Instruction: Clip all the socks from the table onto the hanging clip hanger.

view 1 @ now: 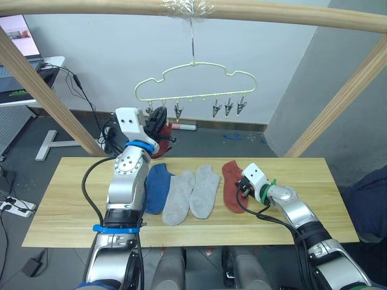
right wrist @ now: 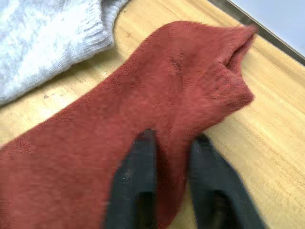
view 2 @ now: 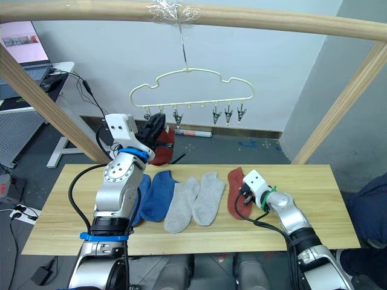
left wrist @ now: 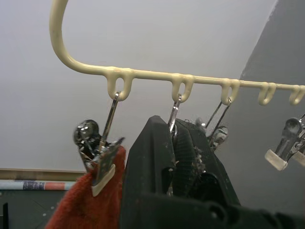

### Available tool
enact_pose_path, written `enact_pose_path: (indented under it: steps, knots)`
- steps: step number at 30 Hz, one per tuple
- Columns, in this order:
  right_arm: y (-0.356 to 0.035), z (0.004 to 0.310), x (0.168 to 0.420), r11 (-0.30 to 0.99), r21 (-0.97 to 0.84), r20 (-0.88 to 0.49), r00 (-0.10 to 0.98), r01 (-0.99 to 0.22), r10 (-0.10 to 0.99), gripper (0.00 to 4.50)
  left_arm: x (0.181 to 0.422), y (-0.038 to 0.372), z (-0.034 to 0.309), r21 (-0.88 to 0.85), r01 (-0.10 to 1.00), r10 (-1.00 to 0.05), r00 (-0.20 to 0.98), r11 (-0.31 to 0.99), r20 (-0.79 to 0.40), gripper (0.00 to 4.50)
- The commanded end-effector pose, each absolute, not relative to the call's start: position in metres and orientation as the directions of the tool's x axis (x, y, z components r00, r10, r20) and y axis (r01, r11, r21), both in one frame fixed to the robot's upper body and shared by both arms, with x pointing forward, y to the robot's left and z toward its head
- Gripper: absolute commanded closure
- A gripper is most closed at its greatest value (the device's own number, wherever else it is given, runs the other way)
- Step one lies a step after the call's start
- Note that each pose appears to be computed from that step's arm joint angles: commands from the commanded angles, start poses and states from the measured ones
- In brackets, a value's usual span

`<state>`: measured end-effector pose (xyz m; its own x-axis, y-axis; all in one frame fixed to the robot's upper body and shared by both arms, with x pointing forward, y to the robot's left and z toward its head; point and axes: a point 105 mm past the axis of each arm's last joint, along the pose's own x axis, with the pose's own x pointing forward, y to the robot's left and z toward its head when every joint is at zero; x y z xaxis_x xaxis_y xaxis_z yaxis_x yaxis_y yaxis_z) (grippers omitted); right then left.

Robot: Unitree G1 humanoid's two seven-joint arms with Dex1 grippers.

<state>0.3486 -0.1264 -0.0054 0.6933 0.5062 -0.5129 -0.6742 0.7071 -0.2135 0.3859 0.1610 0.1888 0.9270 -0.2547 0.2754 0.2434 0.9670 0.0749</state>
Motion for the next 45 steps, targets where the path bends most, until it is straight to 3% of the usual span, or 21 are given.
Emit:
enact_pose_path:
  steps: [1, 8, 13, 16, 20, 28, 45]
  knots:
    - [-0.133, -0.008, 0.341, 0.718, -0.202, -0.52, 0.694, -0.666, 0.498, 4.49, 0.381, 0.167, 0.195, 0.087, 0.251, -0.266, 0.922, 0.964, 0.282, 4.49]
    - [-0.125, 0.027, 0.332, 0.696, -0.219, -0.424, 0.708, -0.684, 0.564, 4.49, 0.386, 0.16, 0.199, 0.049, 0.316, -0.317, 0.91, 0.947, 0.267, 4.49]
    - [-0.103, 0.077, 0.307, 0.633, -0.099, -0.25, 0.635, -0.768, 0.731, 4.49, 0.386, 0.158, 0.193, -0.264, 0.429, -0.384, 0.9, 0.864, 0.204, 4.49]
    - [-0.082, 0.11, 0.281, 0.528, 0.083, -0.129, 0.516, -0.846, 0.847, 4.49, 0.38, 0.161, 0.2, -0.509, 0.509, -0.47, 0.856, 0.694, 0.214, 4.49]
    - [-0.065, 0.13, 0.272, 0.445, 0.242, -0.037, 0.45, -0.862, 0.892, 4.49, 0.369, 0.162, 0.219, -0.657, 0.572, -0.542, 0.791, 0.491, 0.283, 4.49]
    - [-0.043, 0.147, 0.28, 0.386, 0.311, 0.04, 0.418, -0.868, 0.908, 4.49, 0.351, 0.15, 0.232, -0.769, 0.583, -0.603, 0.721, 0.262, 0.34, 4.49]
    - [-0.014, 0.192, 0.276, 0.221, 0.378, 0.216, 0.318, -0.899, 0.923, 4.49, 0.341, 0.146, 0.23, -0.779, 0.571, -0.626, 0.713, 0.257, 0.316, 4.49]
